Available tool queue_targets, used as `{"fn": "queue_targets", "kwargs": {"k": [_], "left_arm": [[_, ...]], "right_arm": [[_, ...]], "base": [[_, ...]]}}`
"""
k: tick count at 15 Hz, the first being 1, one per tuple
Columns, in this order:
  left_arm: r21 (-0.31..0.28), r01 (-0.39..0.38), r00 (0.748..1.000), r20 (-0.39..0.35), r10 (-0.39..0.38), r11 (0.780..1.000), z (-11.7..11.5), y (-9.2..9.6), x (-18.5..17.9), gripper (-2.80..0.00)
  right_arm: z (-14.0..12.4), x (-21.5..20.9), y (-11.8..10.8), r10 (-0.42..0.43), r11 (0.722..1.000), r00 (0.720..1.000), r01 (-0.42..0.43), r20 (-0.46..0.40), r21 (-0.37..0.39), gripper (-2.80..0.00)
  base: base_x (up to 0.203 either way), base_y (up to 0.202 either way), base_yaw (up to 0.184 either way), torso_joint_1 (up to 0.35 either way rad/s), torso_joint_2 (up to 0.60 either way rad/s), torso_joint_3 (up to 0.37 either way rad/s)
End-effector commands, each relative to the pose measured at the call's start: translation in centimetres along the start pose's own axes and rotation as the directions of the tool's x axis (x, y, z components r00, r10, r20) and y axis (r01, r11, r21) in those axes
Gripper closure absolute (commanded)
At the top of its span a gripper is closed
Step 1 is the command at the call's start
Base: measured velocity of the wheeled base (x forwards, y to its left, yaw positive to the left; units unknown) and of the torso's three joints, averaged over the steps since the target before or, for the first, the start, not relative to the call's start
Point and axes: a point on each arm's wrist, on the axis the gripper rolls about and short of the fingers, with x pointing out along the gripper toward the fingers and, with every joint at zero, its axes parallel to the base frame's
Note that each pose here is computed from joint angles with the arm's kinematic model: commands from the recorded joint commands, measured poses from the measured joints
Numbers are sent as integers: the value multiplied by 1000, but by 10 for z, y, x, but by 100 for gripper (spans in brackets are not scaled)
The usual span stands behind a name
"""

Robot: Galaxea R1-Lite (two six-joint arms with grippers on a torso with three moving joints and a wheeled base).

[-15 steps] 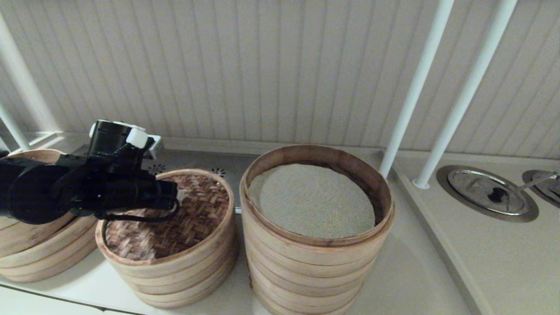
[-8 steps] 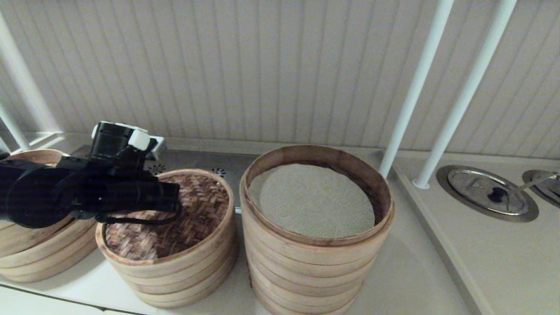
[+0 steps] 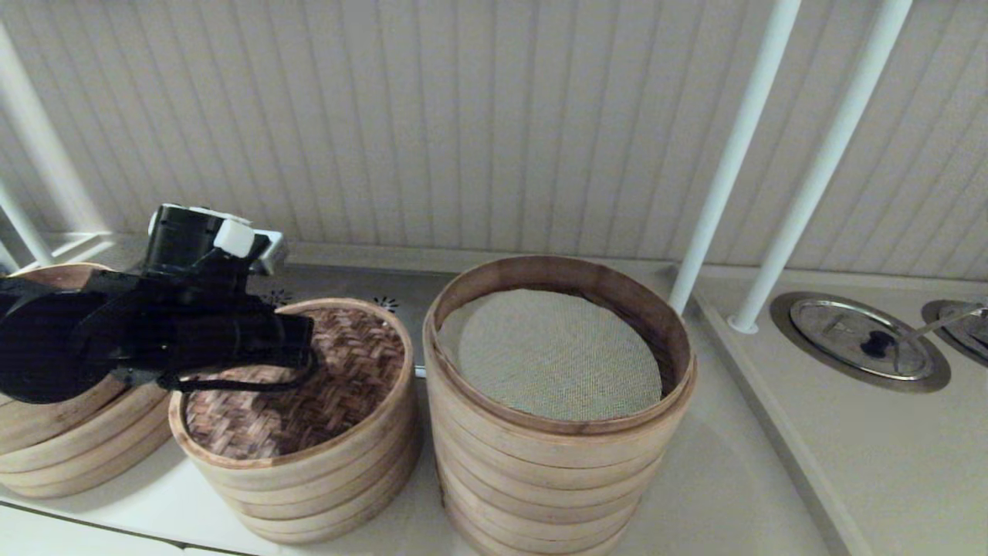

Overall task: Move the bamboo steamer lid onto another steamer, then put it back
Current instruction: Pick up the steamer

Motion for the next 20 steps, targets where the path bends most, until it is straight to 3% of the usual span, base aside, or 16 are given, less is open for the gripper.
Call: {"fn": "queue_targets", "kwargs": {"k": [1, 5, 9, 10, 11, 20], "left_arm": [[-8, -2, 999, 38, 3, 1000, 6, 1, -5, 0], [-12, 0, 998, 65, 1, 1000, 10, 2, -7, 0], [-2, 1, 1000, 17, -1, 1000, -2, 0, 0, 0], [2, 1, 1000, 7, -1, 1000, -4, 0, 0, -175], [1, 1, 1000, 4, -1, 1000, -5, 0, 0, -280], [20, 23, 999, -37, -22, 1000, -14, -8, 9, -280]], "right_arm": [[0, 0, 0, 0, 1000, 1000, 0, -2, 0, 0], [-1, 0, 0, 0, 1000, 1000, 0, -3, 0, 0], [-1, 0, 0, 0, 1000, 1000, 0, -3, 0, 0], [0, 0, 0, 0, 1000, 1000, 0, -2, 0, 0], [-1, 0, 0, 0, 1000, 1000, 0, -3, 0, 0], [0, 0, 0, 0, 1000, 1000, 0, -2, 0, 0]], "base": [[0, 0, 0, 0, 0, 0], [0, 0, 0, 0, 0, 0], [0, 0, 0, 0, 0, 0], [0, 0, 0, 0, 0, 0], [0, 0, 0, 0, 0, 0], [0, 0, 0, 0, 0, 0]]}}
